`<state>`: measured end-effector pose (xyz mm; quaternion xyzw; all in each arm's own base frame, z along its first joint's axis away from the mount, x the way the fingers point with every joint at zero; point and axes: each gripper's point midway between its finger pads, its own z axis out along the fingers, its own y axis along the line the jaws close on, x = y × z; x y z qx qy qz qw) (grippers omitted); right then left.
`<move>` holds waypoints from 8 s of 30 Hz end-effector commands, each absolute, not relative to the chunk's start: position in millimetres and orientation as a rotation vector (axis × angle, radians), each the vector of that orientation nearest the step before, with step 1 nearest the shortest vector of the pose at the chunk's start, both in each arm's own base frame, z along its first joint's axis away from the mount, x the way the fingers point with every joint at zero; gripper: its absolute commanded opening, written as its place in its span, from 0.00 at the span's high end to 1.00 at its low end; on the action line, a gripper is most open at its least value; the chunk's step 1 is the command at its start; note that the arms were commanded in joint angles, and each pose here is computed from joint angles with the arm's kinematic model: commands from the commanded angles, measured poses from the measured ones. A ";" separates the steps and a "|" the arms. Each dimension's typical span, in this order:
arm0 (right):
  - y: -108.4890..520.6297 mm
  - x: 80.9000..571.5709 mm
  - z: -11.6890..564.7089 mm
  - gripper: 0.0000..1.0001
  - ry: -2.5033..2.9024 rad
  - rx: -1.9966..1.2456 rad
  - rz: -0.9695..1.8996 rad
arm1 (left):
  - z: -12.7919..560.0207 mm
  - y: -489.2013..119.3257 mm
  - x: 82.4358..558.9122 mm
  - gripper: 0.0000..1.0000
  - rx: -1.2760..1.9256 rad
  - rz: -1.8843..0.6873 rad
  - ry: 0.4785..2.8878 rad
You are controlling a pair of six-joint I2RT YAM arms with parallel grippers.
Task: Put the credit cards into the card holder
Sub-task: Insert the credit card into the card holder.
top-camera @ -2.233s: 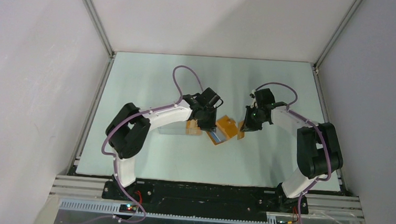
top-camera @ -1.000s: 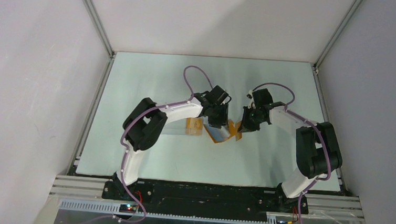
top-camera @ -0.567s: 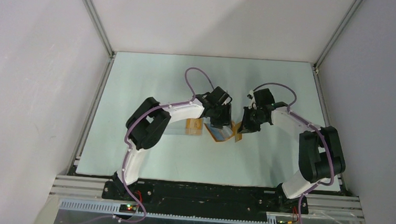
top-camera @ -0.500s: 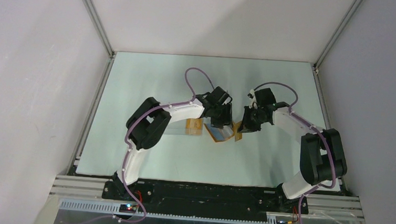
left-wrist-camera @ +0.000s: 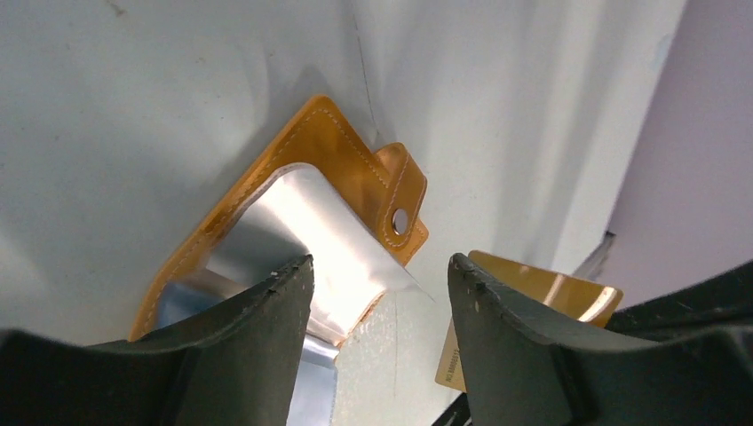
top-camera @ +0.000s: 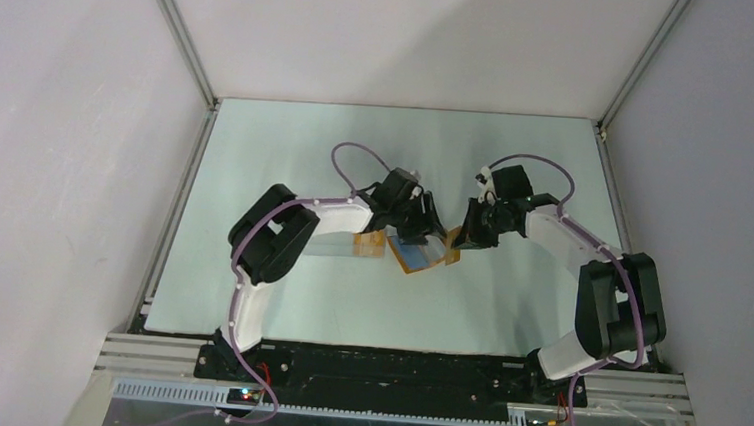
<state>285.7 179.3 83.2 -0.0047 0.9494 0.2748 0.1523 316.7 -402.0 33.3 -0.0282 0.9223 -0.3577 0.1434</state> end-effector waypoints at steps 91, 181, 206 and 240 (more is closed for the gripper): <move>174.8 233.1 37.0 1.00 2.818 -0.062 0.627 | 12.9 -307.1 206.7 0.66 -0.083 -0.662 2.910; 209.8 240.6 9.0 1.00 2.669 0.165 1.132 | -18.8 -283.8 186.2 1.00 -0.228 -0.557 3.034; 229.3 233.0 -0.7 1.00 2.632 0.190 1.147 | -16.5 -288.5 184.3 1.00 -0.225 -0.566 3.031; 254.0 214.4 11.4 0.26 2.842 -0.262 0.962 | -16.9 -290.7 186.1 1.00 -0.182 -0.564 3.028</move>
